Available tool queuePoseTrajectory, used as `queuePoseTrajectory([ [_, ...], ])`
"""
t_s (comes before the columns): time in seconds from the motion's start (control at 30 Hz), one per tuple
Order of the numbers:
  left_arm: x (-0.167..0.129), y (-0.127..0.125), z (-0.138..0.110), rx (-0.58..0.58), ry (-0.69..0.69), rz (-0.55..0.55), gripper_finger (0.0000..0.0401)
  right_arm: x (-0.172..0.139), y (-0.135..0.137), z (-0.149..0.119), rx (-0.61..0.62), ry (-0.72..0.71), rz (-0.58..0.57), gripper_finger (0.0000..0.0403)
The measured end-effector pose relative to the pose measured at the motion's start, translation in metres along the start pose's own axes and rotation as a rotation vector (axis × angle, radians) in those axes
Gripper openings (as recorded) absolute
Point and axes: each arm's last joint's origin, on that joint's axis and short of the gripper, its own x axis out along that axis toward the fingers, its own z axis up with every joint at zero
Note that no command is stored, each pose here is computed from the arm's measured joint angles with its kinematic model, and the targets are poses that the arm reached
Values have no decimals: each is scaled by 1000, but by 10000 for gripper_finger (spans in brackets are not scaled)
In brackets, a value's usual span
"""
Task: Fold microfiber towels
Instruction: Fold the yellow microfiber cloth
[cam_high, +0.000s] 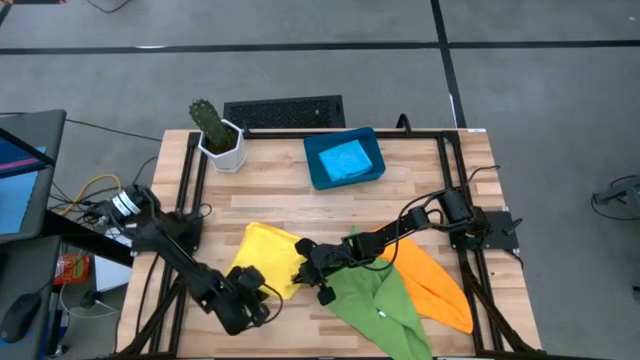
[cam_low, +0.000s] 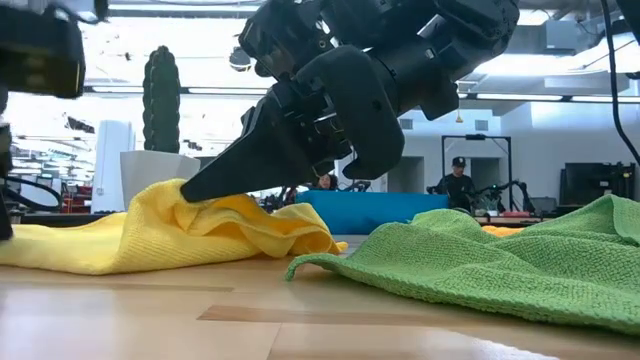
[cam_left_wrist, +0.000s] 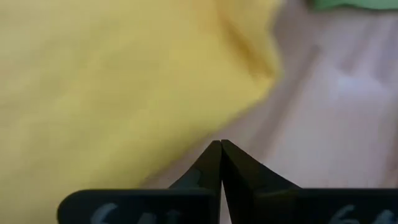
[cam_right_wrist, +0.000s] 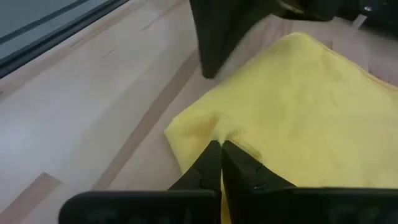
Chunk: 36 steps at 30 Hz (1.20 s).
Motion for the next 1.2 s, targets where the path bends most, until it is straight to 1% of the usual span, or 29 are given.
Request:
queuePoseTrajectory([
  [0.07, 7, 4, -4, 2, -2, 44, 0, 0, 0, 0, 0, -1, 0, 28],
  [0.23, 12, 6, -4, 16, -21, 74, 0, 0, -1, 6, -6, -21, 12, 26],
  [0.47, 15, 10, 1, 55, -46, 111, 0, 1, -4, 22, -81, -76, 26, 28],
  [0.67, 15, 14, 3, 71, -92, 150, 0, 1, -6, 22, -86, -82, 52, 25],
  [0.8, 16, 15, 5, 82, -94, 158, 0, 1, -6, 22, -91, -89, 71, 27],
  [0.9, 17, 14, 7, 85, -91, 152, 0, 11, -4, 13, -91, -113, 93, 27],
  [0.97, 18, 12, 8, 76, -88, 140, 0, 20, -3, 5, -84, -81, 112, 27],
  [1.03, 18, 11, 7, 38, -81, 121, 0, 27, -4, 6, -82, -68, 123, 25],
  [1.1, 16, 8, 7, -19, -55, 99, 0, 30, -5, 13, -82, -70, 128, 25],
  [1.13, 13, 4, 7, -43, -24, 83, 0, 30, -6, 15, -80, -58, 132, 25],
  [1.2, 4, -10, 5, -74, 51, 12, 0, 31, -6, 18, -87, -57, 133, 27],
])
